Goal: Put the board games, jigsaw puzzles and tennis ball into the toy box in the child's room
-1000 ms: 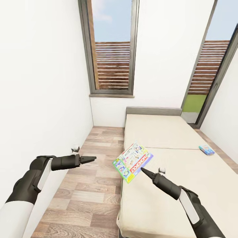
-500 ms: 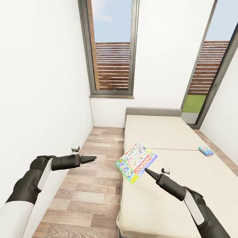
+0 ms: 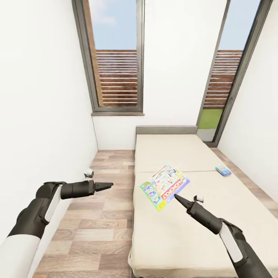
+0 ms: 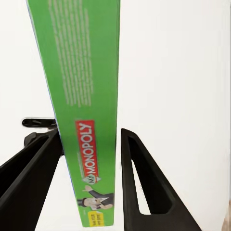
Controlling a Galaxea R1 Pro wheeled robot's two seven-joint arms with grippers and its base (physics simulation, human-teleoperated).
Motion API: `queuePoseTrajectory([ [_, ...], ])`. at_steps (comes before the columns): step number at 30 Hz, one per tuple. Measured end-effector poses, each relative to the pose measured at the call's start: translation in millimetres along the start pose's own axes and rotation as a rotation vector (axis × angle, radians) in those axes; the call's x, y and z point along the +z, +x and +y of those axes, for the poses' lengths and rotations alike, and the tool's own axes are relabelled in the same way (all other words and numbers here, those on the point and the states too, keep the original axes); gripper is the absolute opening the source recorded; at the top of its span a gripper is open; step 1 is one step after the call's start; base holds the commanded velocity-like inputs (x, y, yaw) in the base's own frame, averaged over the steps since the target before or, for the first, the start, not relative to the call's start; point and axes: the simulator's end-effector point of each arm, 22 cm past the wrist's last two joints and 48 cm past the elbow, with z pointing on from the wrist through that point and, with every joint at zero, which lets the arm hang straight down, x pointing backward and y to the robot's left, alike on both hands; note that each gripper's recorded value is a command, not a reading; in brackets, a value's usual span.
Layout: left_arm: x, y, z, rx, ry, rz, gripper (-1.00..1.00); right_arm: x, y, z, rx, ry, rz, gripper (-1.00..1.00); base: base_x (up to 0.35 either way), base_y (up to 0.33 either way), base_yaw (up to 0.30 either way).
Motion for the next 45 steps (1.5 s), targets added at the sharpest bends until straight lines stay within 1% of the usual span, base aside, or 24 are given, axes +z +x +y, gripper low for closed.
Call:
queuePoseTrajectory([
  [17, -2.0, -6, -17, 0.000, 0.002, 0.002, 1.00, -4.1, -8, 13, 0.003, 0.013, -0.007, -1.00, -0.008, 0.000, -0.278],
  [20, -2.7, -7, -20, 0.001, 0.002, 0.001, 1.00, -13.1, -16, 11, -0.012, 0.036, -0.005, -1.00, -0.001, 0.000, -0.278],
  [23, -3.1, -8, -23, 0.002, 0.002, 0.002, 1.00, -18.8, -21, 12, -0.019, 0.044, -0.004, -1.00, 0.000, 0.000, -0.278],
  [26, -4.0, -9, -25, 0.002, 0.002, 0.002, 1.00, -24.8, -23, 10, -0.017, 0.057, -0.005, -1.00, 0.000, 0.000, -0.278],
  [28, -4.4, -9, -27, 0.002, 0.002, 0.002, 1.00, -30.2, -29, 9, -0.010, 0.066, -0.022, -1.00, 0.000, 0.000, -0.278],
  [31, -6.2, -10, -29, 0.002, -0.001, 0.001, 1.00, -42.8, -45, 7, -0.004, 0.080, -0.076, -1.00, 0.000, 0.000, -0.278],
  [33, -7.0, -11, -30, 0.003, -0.002, 0.001, 1.00, -48.4, -52, 7, -0.003, 0.086, -0.098, -1.00, 0.000, 0.000, -0.278],
  [37, -8.0, -11, -34, 0.002, -0.002, 0.001, 1.00, -52.9, -57, 9, -0.002, 0.092, -0.114, -1.00, 0.000, 0.000, -0.278],
  [45, -9.0, -12, -40, 0.002, -0.001, 0.002, 1.00, -55.0, -59, 15, -0.001, 0.094, -0.119, -1.00, 0.000, 0.000, -0.278],
])
